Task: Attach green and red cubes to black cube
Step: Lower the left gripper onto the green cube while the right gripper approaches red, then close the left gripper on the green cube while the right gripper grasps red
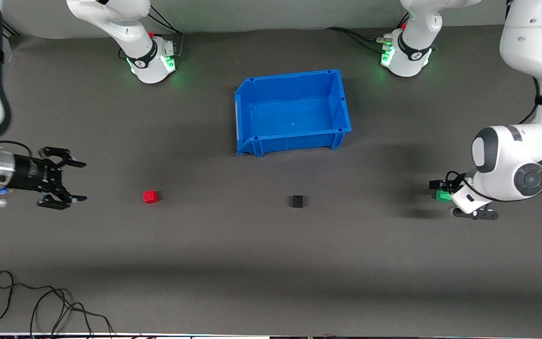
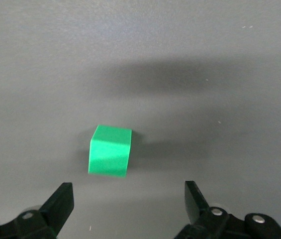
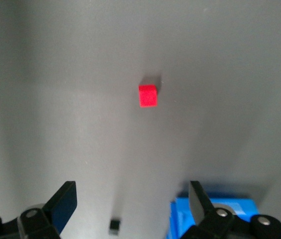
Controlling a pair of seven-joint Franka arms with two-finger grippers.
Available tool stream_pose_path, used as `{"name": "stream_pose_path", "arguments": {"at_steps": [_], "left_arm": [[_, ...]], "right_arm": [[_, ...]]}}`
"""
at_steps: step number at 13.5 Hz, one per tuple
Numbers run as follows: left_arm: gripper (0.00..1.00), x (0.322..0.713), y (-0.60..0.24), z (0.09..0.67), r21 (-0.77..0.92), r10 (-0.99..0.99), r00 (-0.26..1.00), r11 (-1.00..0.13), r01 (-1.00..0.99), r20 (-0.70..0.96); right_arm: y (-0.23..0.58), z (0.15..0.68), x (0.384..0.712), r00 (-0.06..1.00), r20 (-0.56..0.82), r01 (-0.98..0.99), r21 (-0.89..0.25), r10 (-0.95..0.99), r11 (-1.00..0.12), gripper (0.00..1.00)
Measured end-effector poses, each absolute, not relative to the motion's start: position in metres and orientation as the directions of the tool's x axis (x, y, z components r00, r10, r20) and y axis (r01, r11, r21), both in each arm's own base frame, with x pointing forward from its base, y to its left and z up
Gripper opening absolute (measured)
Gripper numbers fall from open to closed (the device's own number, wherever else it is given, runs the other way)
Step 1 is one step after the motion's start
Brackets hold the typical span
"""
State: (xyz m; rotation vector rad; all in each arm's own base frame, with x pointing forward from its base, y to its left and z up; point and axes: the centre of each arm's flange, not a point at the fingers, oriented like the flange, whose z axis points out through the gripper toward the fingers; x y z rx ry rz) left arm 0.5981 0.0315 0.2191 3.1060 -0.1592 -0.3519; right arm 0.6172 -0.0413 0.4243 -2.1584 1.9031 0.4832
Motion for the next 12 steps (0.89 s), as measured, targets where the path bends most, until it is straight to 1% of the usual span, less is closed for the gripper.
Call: {"name": "stream_pose_path", "arguments": {"at_steps": [3, 5, 6, 7, 9, 10, 11, 12], "left_arm": [[1.0, 0.603, 0.032, 0.21, 0.018, -0.112, 0.972, -0.994, -0.111, -0.205], [0.98, 0.607, 0.032, 0.205, 0.015, -0.114, 0.976, -0.993, -0.114, -0.183], [0.97, 0.608, 0.032, 0.198, 0.015, -0.115, 0.977, -0.993, -0.114, -0.178], [0.95, 0.607, 0.033, 0.192, 0.015, -0.114, 0.977, -0.994, -0.113, -0.178], [0.93, 0.606, 0.036, 0.18, 0.016, -0.109, 0.977, -0.994, -0.108, -0.185], [0.89, 0.605, 0.038, 0.176, 0.017, -0.106, 0.976, -0.994, -0.105, -0.189], [0.89, 0.605, 0.039, 0.174, 0.017, -0.105, 0.976, -0.994, -0.104, -0.19], [0.81, 0.606, 0.039, 0.174, 0.018, -0.105, 0.976, -0.994, -0.104, -0.189]], "right_arm": [[-0.024, 0.352, 0.603, 0.059, -0.371, -0.998, 0.006, -0.927, -0.065, 1.0], [-0.004, 0.307, 0.586, 0.051, -0.364, -0.998, -0.05, -0.93, -0.036, 1.0], [0.006, 0.287, 0.576, 0.052, -0.36, -0.997, -0.076, -0.932, -0.027, 1.0], [0.012, 0.268, 0.567, 0.054, -0.353, -0.996, -0.091, -0.934, -0.023, 1.0], [0.014, 0.236, 0.556, 0.067, -0.345, -0.995, -0.09, -0.936, -0.038, 1.0], [0.012, 0.225, 0.555, 0.075, -0.342, -0.995, -0.092, -0.937, -0.046, 1.0], [0.008, 0.215, 0.554, 0.083, -0.336, -0.994, -0.098, -0.938, -0.053, 1.0], [0.005, 0.206, 0.553, 0.088, -0.331, -0.993, -0.105, -0.939, -0.056, 1.0]]}}
